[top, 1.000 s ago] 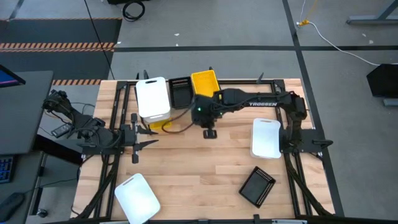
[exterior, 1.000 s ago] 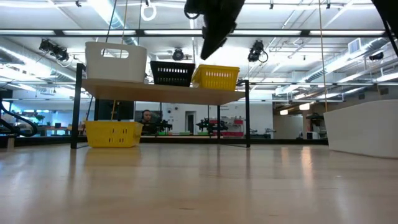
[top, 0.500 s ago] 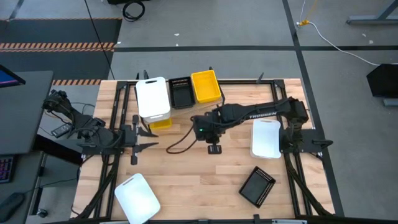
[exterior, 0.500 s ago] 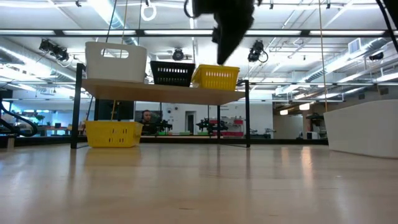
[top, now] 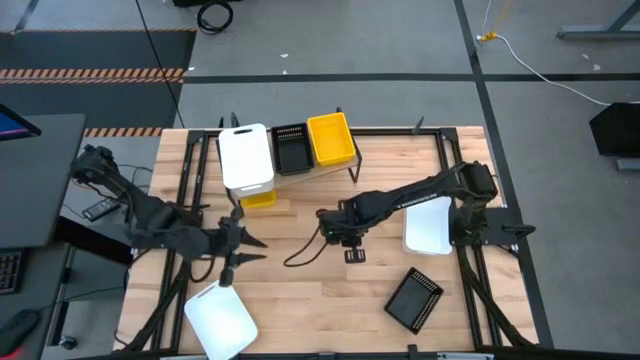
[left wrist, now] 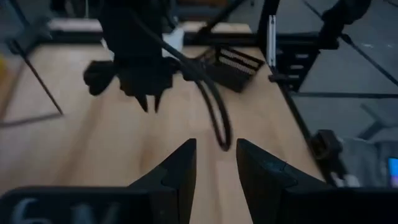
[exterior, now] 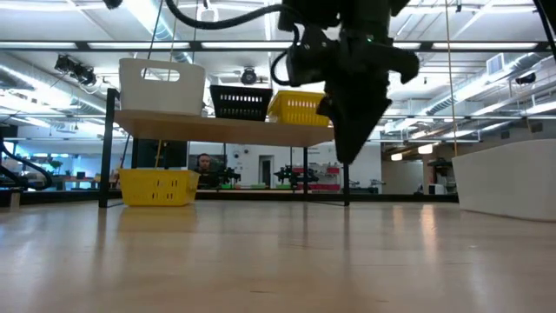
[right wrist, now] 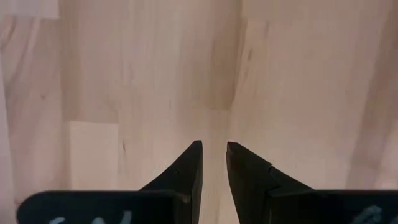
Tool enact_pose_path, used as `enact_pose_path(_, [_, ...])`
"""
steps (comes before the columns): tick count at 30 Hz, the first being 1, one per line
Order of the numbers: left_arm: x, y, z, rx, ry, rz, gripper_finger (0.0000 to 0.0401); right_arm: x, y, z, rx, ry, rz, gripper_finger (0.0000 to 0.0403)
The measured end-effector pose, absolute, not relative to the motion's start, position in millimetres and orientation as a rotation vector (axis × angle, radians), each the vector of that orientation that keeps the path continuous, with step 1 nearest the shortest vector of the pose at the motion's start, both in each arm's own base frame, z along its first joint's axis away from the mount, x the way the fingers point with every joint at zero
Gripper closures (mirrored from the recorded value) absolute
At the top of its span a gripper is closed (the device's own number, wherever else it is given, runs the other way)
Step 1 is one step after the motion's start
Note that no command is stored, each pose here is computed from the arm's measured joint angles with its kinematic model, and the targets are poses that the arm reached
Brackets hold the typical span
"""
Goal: Stack baskets on shelf by color
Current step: Stack the left white bin on top of the other white bin on the shelf
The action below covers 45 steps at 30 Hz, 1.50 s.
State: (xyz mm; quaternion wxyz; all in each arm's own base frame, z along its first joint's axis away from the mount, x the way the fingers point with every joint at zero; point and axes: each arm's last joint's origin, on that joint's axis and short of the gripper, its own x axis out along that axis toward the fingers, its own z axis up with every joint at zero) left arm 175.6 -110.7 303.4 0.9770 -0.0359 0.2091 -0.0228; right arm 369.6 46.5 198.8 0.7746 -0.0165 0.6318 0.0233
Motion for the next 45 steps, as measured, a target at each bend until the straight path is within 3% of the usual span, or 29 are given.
enact_pose_path(9, [203,-163,328,-0.291,0.891,0.037,0.0287,361,37,175,-0.134,1.397,0.023,0.0325])
enact_pose_path(16, [213,-199,319,-0.494,1.318,0.268,0.0287,368,21,172,-0.196,1.313,-0.002,0.0325])
enact_pose_path(27, [241,-266,287,-0.819,1.24,0.195,0.0287,372,2,173,-0.236,1.292,0.009,0.0325])
enact_pose_path(38, [246,-288,244,-0.759,1.447,0.207,0.0284,372,-1,173,-0.206,1.291,0.019,0.0325])
enact_pose_path(45, [245,-288,241,-0.706,1.447,0.2,0.0232,372,-1,173,-0.189,1.29,0.007,0.0325])
